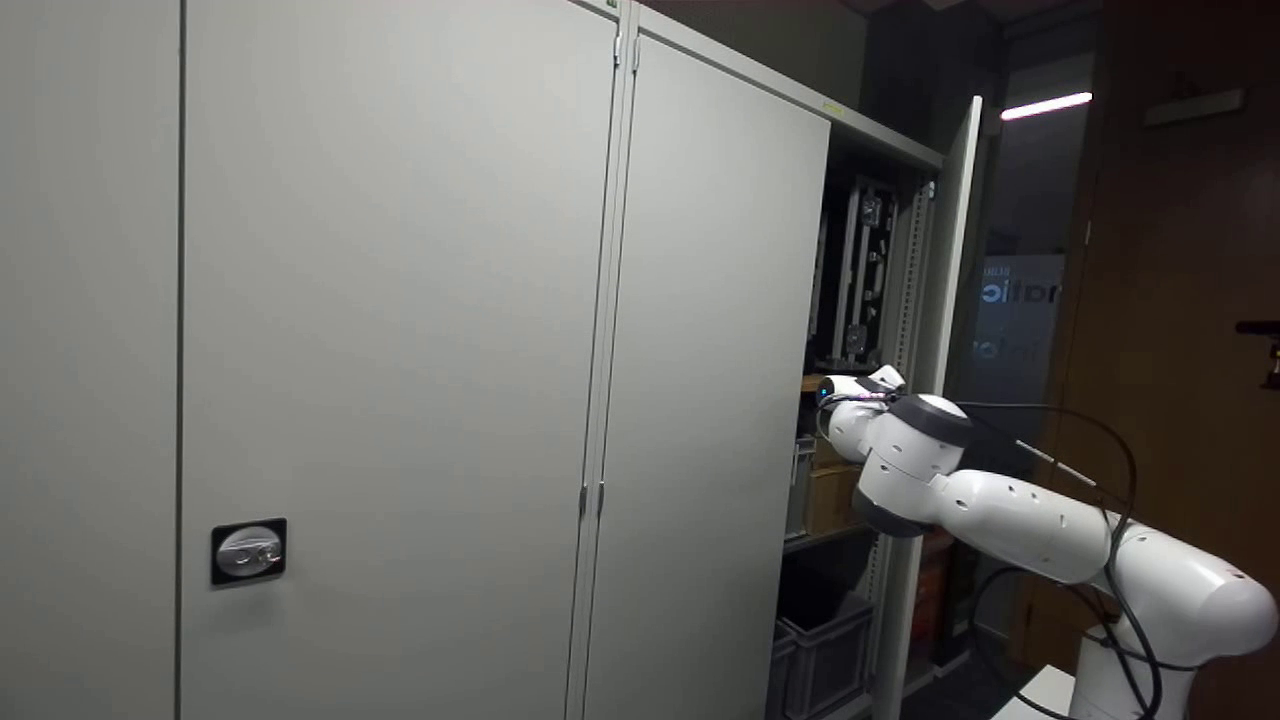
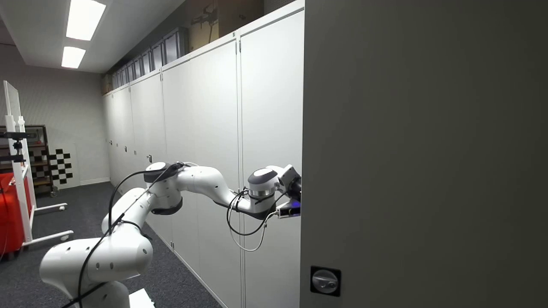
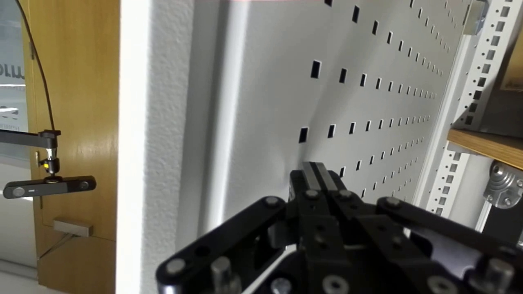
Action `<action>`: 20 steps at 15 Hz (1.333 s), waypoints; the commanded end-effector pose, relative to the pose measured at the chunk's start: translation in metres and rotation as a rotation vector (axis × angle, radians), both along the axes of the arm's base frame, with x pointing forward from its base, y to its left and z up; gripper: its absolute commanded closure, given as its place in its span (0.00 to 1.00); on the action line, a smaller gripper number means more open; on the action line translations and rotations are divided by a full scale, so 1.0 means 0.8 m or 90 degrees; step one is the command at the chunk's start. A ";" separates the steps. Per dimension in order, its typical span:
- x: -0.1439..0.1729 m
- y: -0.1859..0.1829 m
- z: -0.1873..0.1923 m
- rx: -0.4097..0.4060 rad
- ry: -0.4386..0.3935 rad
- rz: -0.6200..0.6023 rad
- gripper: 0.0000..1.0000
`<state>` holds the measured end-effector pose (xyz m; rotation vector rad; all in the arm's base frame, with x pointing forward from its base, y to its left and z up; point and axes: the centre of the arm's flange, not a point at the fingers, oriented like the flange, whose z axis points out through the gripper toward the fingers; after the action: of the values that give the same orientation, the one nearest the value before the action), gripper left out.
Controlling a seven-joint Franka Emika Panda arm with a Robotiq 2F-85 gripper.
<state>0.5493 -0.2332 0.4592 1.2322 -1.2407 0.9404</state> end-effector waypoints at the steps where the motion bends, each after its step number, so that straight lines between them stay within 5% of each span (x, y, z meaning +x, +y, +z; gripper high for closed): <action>1: -0.009 -0.015 0.011 -0.016 0.014 -0.022 1.00; 20: -0.050 -0.043 0.022 -0.026 -0.005 -0.057 1.00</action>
<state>0.5320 -0.2580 0.4651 1.1858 -1.2713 0.9108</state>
